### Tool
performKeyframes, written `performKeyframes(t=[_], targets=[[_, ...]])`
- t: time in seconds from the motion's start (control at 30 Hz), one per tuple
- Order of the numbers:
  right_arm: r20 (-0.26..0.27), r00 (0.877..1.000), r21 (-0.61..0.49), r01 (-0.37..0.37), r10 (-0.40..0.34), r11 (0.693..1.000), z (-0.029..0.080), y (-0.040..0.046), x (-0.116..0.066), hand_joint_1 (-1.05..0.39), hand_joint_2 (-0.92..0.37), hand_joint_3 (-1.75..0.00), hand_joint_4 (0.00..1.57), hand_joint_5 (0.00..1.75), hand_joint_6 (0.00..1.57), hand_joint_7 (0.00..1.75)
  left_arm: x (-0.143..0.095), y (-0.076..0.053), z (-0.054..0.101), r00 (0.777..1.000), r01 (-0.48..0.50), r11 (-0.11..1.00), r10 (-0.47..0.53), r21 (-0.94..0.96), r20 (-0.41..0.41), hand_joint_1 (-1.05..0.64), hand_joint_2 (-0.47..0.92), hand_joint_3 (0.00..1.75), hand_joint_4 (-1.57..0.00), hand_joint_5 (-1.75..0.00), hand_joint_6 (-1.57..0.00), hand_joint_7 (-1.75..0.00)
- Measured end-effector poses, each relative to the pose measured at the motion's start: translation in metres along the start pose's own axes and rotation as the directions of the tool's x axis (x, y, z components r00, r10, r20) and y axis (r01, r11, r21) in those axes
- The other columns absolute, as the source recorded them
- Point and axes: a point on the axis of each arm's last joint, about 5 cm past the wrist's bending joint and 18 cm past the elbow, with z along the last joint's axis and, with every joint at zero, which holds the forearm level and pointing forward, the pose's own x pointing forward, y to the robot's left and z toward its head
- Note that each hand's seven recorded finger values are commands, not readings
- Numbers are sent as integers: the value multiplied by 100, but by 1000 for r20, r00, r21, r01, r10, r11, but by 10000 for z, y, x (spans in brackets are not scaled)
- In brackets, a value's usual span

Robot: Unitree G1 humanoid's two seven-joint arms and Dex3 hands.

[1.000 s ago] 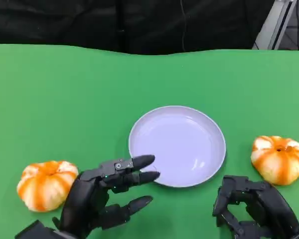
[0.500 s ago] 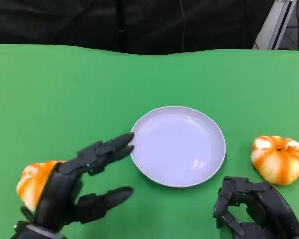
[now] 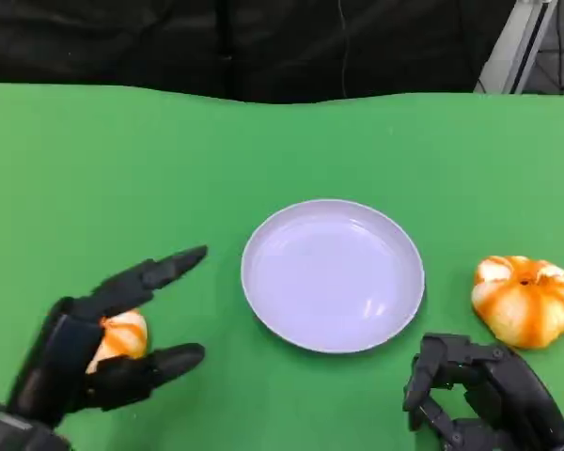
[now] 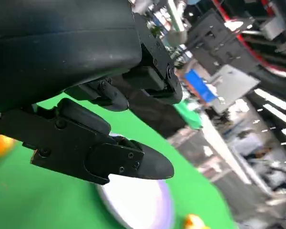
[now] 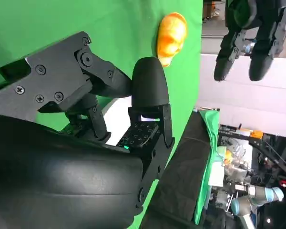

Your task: Grasp the bread from the table and place it into the plate.

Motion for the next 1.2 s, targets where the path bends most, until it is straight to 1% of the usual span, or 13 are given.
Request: performKeyframes(t=[0.1,0.23,0.3,0.4,0.47,0.57,0.67,0.77,0.83,0.93,1.13,1.2], targets=[[0,1000,0,0,0,1000,0,0,0,-11,-60,-99,82,158,81,135,-14,53,-17,999,10,999,-8,40,-35,-72,92,24,-61,0,-60,0],[0,1000,0,1,-1,1000,0,0,0,-11,-60,-100,82,158,81,135,-34,57,-21,999,8,999,-6,52,-52,-72,92,24,-61,0,-60,0],[0,1000,0,1,-1,1000,0,0,0,-10,-60,-100,82,158,80,135,-31,60,-22,998,12,997,-8,70,-61,-77,92,25,-62,-1,-60,0],[1,1000,-1,2,-2,1000,-1,-1,-3,-10,-60,-99,81,158,80,135,-57,160,-73,990,49,982,-23,182,-140,-78,92,26,-63,-1,-60,0],[0,1000,-1,2,-2,1000,-1,-2,-4,-10,-61,-99,81,158,80,135,-65,199,-87,987,45,977,-11,210,-159,-78,92,26,-63,-1,-60,0],[2,1000,-2,1,-1,1000,-1,-1,-3,-10,-61,-99,81,158,81,134,-67,198,-91,986,38,976,-2,216,-165,-78,92,26,-63,-1,-60,0],[3,1000,-3,1,-1,1000,0,-1,-3,-10,-60,-100,82,157,81,133,-67,189,-92,986,41,975,-4,220,-167,-82,92,29,-60,0,-58,0],[4,1000,-3,2,-2,1000,1,-2,-5,-10,-59,-100,82,158,82,133,-85,245,-123,977,69,961,-10,268,-214,-84,92,32,-58,0,-57,0],[5,1000,-2,3,-3,1000,1,-4,-6,-11,-60,-100,82,158,82,133,-92,267,-131,973,71,957,-5,282,-230,-85,92,32,-57,0,-57,0],[5,1000,-1,-4,4,1000,1,-4,-6,-11,-60,-99,82,158,82,133,-114,276,-143,967,78,954,-3,289,-254,-85,92,32,-57,0,-57,0],[6,1000,-1,-6,6,1000,1,-5,-6,-11,-61,-98,82,159,81,133,-116,270,-146,965,82,954,-4,289,-261,-86,92,33,-58,0,-57,0],[6,1000,-1,-7,7,1000,1,-5,-6,-12,-61,-97,82,159,81,133,-118,274,-156,960,96,948,-8,304,-279,-89,92,35,-59,-1,-58,0]])
